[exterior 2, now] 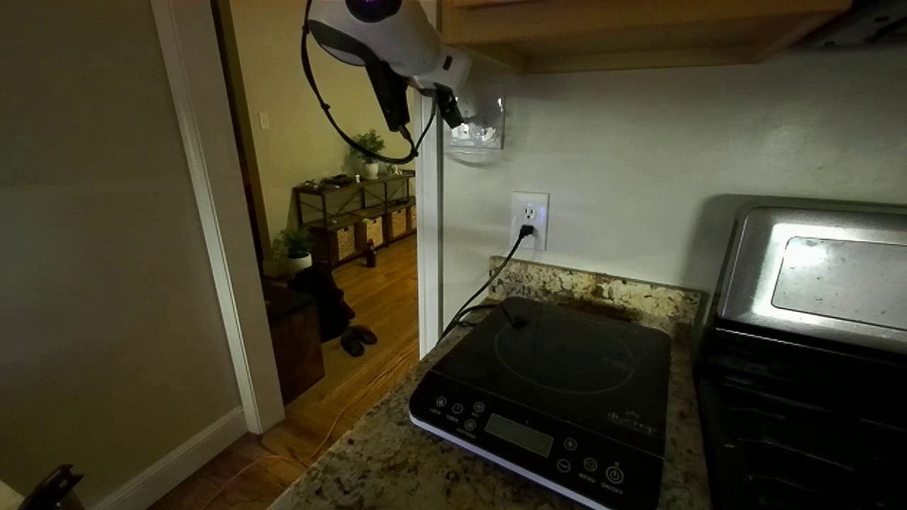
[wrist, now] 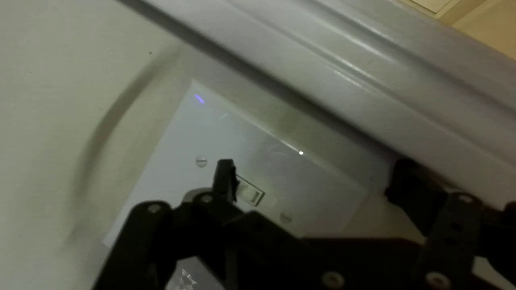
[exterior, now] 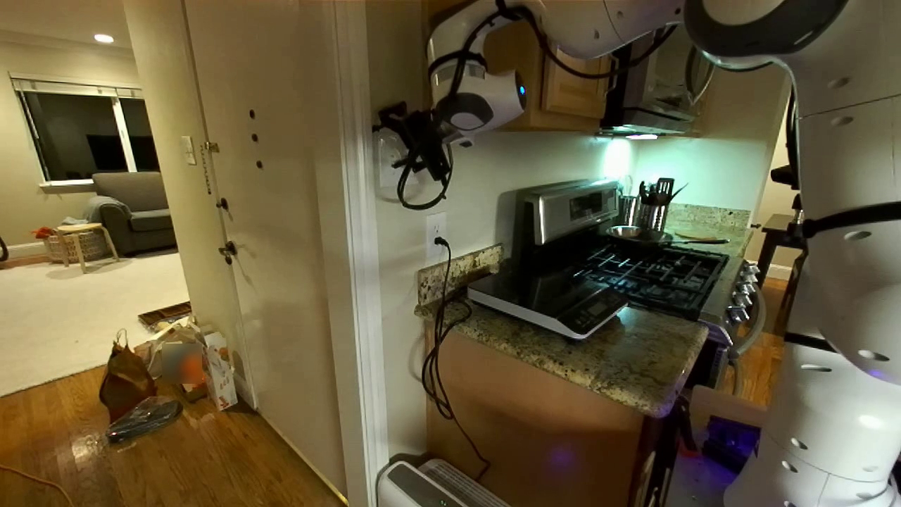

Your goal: Turn on the left switch

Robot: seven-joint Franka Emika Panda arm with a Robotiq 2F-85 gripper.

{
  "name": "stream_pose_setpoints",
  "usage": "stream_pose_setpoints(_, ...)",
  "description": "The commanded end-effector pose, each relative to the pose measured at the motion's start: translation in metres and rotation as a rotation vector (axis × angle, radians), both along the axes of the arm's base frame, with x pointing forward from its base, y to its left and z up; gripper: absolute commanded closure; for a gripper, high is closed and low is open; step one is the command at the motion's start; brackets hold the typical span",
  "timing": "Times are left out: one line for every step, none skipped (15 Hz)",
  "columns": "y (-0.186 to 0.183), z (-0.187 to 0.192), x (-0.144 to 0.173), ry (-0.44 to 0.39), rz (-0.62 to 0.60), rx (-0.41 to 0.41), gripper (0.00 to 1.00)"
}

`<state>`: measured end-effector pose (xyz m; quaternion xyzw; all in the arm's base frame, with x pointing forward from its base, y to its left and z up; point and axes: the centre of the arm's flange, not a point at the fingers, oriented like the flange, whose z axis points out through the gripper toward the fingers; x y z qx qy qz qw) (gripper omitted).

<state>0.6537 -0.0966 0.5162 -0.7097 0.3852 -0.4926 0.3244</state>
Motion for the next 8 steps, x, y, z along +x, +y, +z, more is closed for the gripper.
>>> stream_pose_setpoints(-0.005,0.005,-0.006,0.037,-0.005,0.000,0.00)
stream_pose_setpoints(-0.006,0.004,-0.007,0.045,-0.003,-0.003,0.00)
stream_pose_setpoints(-0.006,0.003,-0.009,0.049,-0.001,-0.003,0.00)
stream_pose_setpoints(-0.006,0.002,-0.008,0.055,-0.004,-0.003,0.00)
stream_pose_setpoints(-0.006,0.001,-0.006,0.052,-0.001,0.000,0.00)
stream_pose_setpoints(-0.005,0.001,-0.004,0.041,0.007,-0.001,0.00)
stream_pose_setpoints(-0.005,0.001,0.000,0.032,0.011,-0.002,0.00)
stream_pose_setpoints(-0.005,0.001,0.002,0.026,0.010,-0.002,0.00)
